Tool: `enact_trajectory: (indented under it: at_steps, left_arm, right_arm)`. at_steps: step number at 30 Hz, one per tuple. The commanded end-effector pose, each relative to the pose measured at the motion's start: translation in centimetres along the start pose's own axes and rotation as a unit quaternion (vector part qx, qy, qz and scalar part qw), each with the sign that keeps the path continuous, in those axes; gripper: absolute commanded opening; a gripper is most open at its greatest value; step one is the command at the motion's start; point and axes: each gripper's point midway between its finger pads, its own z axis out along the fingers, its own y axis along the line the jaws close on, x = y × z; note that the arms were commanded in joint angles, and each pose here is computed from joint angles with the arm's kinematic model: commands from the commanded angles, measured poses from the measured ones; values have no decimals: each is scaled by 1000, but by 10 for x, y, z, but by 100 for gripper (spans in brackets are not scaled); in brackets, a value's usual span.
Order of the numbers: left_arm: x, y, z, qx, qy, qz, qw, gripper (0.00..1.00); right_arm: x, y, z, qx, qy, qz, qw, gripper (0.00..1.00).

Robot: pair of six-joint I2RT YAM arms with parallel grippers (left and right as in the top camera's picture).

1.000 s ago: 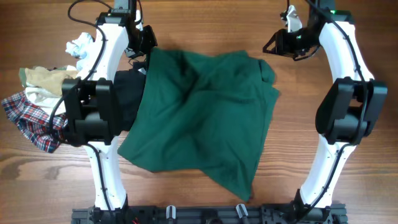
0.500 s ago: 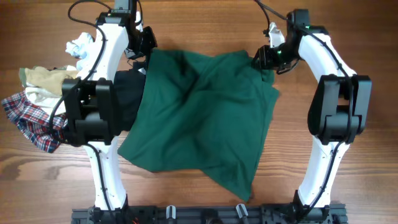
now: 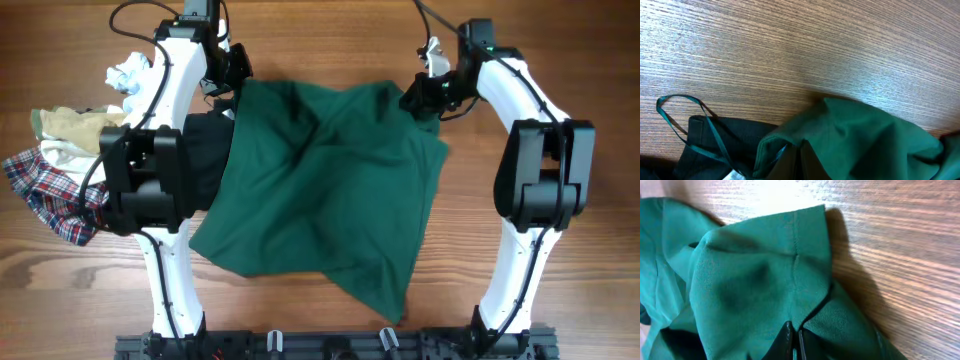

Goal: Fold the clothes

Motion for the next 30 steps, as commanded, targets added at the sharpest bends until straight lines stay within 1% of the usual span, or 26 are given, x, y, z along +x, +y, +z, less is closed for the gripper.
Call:
enact_trajectory:
  at_steps: [1, 5, 8, 10, 11, 12, 13, 14, 15, 21, 23, 27, 28, 30]
  left_arm:
    - [0, -4, 1, 6, 2, 3, 1000, 4]
    - [-8, -9, -4, 14, -17, 7, 1000, 4]
    - [-28, -22, -29, 34, -66, 18, 997, 4]
    - [-38, -29, -44, 41, -92, 23, 995, 4]
    - [-39, -28, -48, 38, -96, 24, 994, 4]
    - [-39, -28, -49, 38, -95, 24, 994, 4]
    - [-38, -28, -48, 38, -94, 23, 995, 4]
    - [-38, -28, -48, 38, -93, 23, 995, 4]
    - [-38, -28, -48, 38, -93, 23, 995, 4]
    - [-36, -27, -48, 36, -89, 22, 995, 4]
    - [-36, -27, -48, 36, -89, 22, 995, 4]
    - [-34, -26, -47, 34, -85, 21, 996, 4]
    - [-33, -26, -47, 33, -83, 21, 996, 4]
    - [-32, -26, -47, 33, -82, 21, 996, 4]
  right_arm:
    - [-34, -1, -36, -7, -53, -13, 998, 5]
    - [-66, -9, -83, 11, -111, -41, 993, 4]
    - [-85, -12, -106, 29, -141, -69, 987, 4]
    - [-81, -24, -107, 64, -130, -54, 988, 4]
    - [-70, -33, -105, 88, -108, -38, 990, 4]
    - [-61, -39, -102, 102, -89, -35, 990, 26]
    - [-52, -39, -99, 103, -70, -46, 991, 44]
    - [-44, -40, -94, 102, -57, -47, 992, 59]
    - [-39, -41, -90, 100, -48, -49, 993, 63]
    - [-16, -40, -57, 74, -23, -58, 995, 65]
    - [-13, -30, -42, 54, -25, -70, 996, 65]
    - [-9, -25, -21, 51, -27, -80, 995, 65]
    - [-10, -23, -18, 48, -31, -82, 995, 63]
    - [-13, -18, -15, 47, -34, -90, 994, 53]
